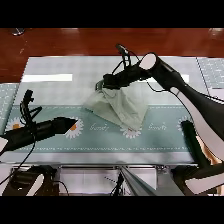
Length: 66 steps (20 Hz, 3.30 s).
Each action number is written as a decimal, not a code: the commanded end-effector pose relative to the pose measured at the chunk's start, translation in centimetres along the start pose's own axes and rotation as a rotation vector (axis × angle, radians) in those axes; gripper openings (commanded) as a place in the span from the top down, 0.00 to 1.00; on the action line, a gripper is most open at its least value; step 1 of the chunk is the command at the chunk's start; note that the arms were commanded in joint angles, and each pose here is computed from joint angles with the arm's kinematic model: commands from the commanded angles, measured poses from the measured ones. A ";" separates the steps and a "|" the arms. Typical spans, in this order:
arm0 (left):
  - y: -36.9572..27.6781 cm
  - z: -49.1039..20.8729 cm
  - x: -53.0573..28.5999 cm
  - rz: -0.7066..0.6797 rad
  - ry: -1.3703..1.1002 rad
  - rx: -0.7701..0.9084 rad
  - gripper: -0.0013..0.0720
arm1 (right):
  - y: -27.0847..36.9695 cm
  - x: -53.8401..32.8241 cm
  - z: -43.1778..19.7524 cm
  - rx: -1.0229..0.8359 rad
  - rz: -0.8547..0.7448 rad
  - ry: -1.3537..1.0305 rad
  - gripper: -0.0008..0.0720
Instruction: Fold the shirts.
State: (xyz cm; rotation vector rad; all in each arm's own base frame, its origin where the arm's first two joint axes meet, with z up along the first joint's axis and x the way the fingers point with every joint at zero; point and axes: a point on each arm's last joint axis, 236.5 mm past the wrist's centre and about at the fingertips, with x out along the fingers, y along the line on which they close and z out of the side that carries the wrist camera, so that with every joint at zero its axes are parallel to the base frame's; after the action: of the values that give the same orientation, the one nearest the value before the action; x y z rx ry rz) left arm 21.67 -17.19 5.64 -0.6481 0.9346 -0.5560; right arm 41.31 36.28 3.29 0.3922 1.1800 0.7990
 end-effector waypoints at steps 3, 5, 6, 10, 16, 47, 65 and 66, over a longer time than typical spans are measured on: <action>0.8 0.4 0.1 -0.002 -0.076 -0.027 0.95 | 1.3 3.1 0.2 0.089 0.083 0.038 0.56; 1.0 0.8 0.1 0.003 -0.093 -0.031 0.95 | 1.7 2.8 -0.1 0.067 0.099 0.057 0.12; 1.0 0.9 0.2 0.005 -0.093 -0.033 0.95 | 1.8 2.1 -0.4 0.060 0.106 0.081 0.12; 1.1 0.8 0.2 0.006 -0.092 -0.034 0.95 | 0.3 -6.9 -0.5 0.019 0.082 0.151 0.12; 1.1 0.8 0.2 0.006 -0.092 -0.034 0.95 | -12.2 -27.0 -4.2 0.104 -0.527 -0.141 0.12; 1.2 1.6 0.1 0.009 -0.124 -0.034 0.95 | -5.5 -12.4 -2.1 0.061 -0.105 0.005 0.94; -0.1 -1.7 0.6 -0.028 0.009 0.028 0.95 | -9.6 -48.6 -4.9 0.466 -0.457 -0.419 0.94; -0.1 -1.5 0.6 -0.027 0.000 0.028 0.95 | -9.6 -50.0 -5.7 0.475 -0.494 -0.454 0.94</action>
State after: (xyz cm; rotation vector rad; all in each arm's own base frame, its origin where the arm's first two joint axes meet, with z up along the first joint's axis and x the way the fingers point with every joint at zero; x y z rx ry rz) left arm 20.56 -18.02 4.64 -0.6472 0.9276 -0.5857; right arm 35.47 -3.80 27.66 0.5661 0.9558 0.1073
